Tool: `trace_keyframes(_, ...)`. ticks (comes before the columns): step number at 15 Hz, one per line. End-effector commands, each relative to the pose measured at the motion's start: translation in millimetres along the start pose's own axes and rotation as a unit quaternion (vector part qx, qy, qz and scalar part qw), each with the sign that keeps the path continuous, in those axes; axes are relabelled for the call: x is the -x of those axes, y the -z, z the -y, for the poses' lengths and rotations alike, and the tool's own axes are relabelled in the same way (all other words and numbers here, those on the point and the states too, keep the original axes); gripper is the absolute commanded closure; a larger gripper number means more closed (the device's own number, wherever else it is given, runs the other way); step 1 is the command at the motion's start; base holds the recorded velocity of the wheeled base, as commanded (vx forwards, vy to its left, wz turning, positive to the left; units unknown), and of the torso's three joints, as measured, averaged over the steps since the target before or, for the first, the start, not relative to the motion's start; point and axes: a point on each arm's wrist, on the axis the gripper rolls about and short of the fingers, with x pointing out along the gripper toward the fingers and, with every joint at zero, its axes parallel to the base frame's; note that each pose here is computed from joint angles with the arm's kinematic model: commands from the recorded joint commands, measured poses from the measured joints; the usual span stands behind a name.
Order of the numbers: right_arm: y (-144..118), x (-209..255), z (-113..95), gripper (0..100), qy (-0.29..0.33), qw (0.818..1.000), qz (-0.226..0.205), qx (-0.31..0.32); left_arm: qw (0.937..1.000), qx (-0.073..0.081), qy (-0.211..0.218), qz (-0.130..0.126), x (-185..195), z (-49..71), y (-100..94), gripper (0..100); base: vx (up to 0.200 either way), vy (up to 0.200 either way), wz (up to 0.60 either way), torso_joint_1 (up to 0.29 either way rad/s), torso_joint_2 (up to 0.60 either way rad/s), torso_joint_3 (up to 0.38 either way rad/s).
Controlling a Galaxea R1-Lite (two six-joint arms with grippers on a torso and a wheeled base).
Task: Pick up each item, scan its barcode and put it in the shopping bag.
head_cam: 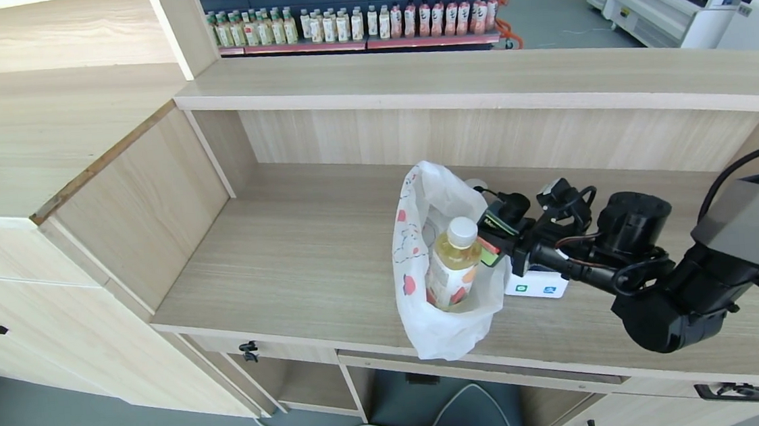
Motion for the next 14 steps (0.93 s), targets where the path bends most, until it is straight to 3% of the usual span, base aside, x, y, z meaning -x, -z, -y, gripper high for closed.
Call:
trace_keyframes(1, 12.1, -4.1, -4.8, 100, -0.007, 1.000, -0.004, -0.002, 1.0000, 0.000, 0.000, 0.000, 0.0, 0.0, 0.1, 0, 0.000, 0.000, 0.00, 0.000, 0.00, 0.000)
trace_keyframes(7, 7.8, -7.2, -4.9, 100, -0.004, 0.999, 0.030, 0.018, 1.0000, 0.000, 0.000, 0.000, 0.0, 0.0, 0.1, 0, 0.000, 0.000, 0.00, 0.000, 0.00, 0.000)
trace_keyframes(11, 33.3, -0.9, -9.3, 100, -0.002, 1.000, -0.010, 0.007, 1.0000, 0.000, 0.000, 0.000, 0.0, 0.0, 0.1, 0, 0.000, 0.000, 0.00, 0.000, 0.00, 0.000)
trace_keyframes(14, 37.2, 0.0, -11.3, 100, 0.007, 1.000, -0.019, 0.002, 1.0000, 0.000, 0.000, 0.000, 0.0, 0.0, 0.1, 0, 0.000, 0.000, 0.00, 0.000, 0.00, 0.000)
